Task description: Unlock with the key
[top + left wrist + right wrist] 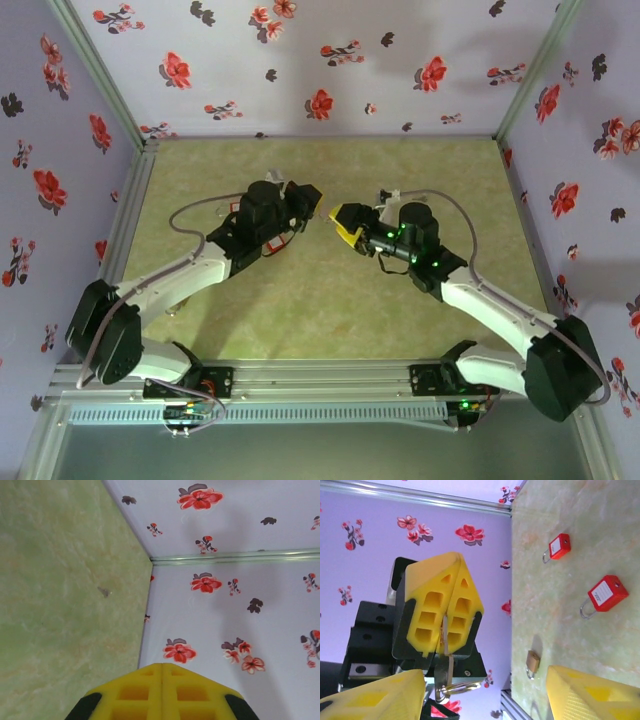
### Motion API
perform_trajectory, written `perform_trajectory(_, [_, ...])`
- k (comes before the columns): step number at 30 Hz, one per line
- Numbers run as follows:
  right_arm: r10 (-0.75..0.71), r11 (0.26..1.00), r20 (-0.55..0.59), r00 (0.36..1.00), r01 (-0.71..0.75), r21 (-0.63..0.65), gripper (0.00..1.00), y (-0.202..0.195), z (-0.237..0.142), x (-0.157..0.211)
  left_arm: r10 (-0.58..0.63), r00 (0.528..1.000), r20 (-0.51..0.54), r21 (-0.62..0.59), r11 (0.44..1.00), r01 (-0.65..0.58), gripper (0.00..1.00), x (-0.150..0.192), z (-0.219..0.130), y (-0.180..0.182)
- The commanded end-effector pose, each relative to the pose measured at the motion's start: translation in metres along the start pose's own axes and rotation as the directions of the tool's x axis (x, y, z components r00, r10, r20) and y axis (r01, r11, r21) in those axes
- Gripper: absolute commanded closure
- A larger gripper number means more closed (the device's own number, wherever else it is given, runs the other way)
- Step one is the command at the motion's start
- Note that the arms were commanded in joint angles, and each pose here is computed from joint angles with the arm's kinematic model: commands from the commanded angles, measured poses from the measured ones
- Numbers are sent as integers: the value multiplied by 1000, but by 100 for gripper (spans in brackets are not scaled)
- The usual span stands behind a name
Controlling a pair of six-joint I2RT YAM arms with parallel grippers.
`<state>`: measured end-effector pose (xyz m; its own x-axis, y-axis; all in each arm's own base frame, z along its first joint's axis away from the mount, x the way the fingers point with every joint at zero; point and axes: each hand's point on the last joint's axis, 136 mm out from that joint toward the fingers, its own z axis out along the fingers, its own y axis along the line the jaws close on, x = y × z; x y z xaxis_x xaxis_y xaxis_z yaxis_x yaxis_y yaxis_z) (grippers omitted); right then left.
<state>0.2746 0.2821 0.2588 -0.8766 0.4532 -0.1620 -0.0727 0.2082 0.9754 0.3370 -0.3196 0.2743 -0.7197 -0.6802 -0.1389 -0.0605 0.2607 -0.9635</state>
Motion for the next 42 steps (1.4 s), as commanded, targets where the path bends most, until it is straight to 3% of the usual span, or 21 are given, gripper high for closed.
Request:
perform_trajectory(1, [27, 992, 35, 999, -22, -121, 35, 27, 3, -6, 119, 992, 47, 33, 992, -121, 100, -11, 3, -20])
perform_trajectory(12, [64, 987, 32, 997, -58, -152, 42, 19, 17, -1, 150, 986, 70, 84, 984, -156, 100, -14, 8, -34])
perform_trajectory(24, [81, 984, 40, 996, -74, -160, 69, 18, 24, -6, 163, 984, 75, 81, 982, -169, 100, -14, 7, -30])
perform_trajectory(32, [81, 986, 27, 996, -76, -147, 98, 17, 23, -3, 174, 981, 90, 67, 981, -181, 100, -16, 9, -22])
perform_trajectory(39, [57, 992, 30, 998, -54, -116, 100, 18, 20, -4, 173, 979, 106, 66, 981, -180, 100, -17, 7, -14])
perform_trajectory(41, [45, 995, 23, 999, -43, -91, 100, 18, 17, -5, 179, 978, 111, 43, 982, -184, 67, -22, 2, -8])
perform_trajectory(42, [37, 997, 21, 999, -36, -68, 100, 15, 15, -5, 183, 976, 114, 27, 982, -188, 58, -25, -2, -5])
